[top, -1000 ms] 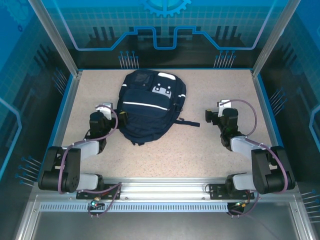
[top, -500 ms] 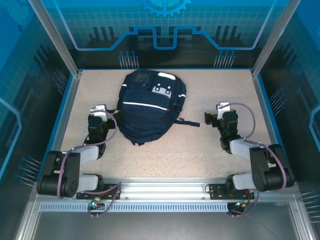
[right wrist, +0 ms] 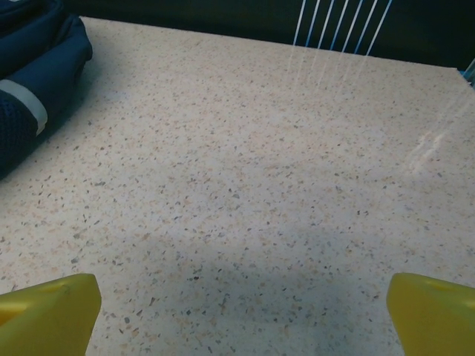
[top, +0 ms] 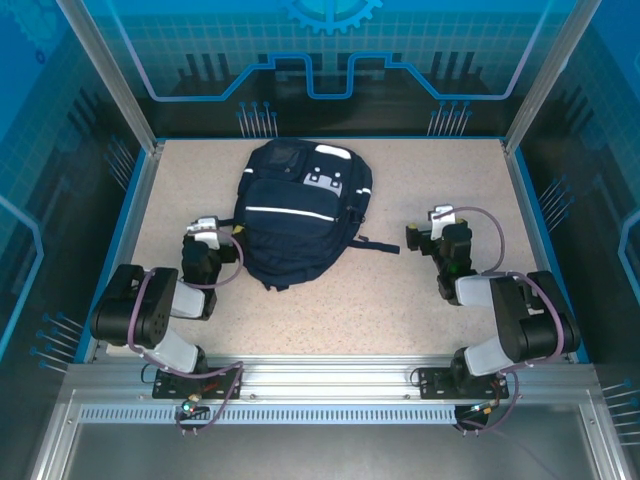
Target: Pack books, pencil case, and school supplies into a backpack
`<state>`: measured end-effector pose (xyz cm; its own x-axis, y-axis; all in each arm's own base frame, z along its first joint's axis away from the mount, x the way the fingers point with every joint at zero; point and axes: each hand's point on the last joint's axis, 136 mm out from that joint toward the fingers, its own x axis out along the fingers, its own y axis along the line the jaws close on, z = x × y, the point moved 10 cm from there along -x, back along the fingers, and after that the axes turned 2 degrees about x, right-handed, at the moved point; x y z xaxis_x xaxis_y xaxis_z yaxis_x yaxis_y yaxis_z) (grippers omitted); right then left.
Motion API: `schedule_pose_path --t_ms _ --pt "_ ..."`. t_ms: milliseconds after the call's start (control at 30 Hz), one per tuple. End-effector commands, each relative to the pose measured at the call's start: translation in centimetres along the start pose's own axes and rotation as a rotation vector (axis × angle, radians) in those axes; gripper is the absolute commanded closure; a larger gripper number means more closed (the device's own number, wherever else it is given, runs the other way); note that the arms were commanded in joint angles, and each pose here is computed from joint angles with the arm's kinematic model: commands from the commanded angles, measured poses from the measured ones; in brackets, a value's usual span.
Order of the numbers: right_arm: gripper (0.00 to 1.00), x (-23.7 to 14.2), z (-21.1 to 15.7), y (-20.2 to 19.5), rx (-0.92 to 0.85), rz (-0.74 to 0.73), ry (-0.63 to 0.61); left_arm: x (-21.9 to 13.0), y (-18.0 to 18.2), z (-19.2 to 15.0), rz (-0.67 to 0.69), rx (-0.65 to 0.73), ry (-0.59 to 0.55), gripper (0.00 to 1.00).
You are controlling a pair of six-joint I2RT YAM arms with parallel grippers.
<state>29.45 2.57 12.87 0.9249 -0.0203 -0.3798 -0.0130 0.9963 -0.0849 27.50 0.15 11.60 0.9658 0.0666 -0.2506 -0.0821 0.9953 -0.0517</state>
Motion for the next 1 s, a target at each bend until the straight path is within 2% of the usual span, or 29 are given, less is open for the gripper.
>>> schedule_pose_path --t_ms 0,133,967 --pt "0.00 0.5 0.6 -0.2 0.007 0.008 -0.020 0.6 0.0 1.1 0.021 0.002 -0.025 0.01" --pt "0.00 0.7 0.7 -0.5 0.025 0.029 -0.006 2.1 0.0 1.7 0.066 0.000 0.058 0.01" --pt "0.00 0.7 0.7 -0.4 0.017 0.060 -0.008 2.3 -0.5 1.7 0.028 0.022 0.066 0.01"
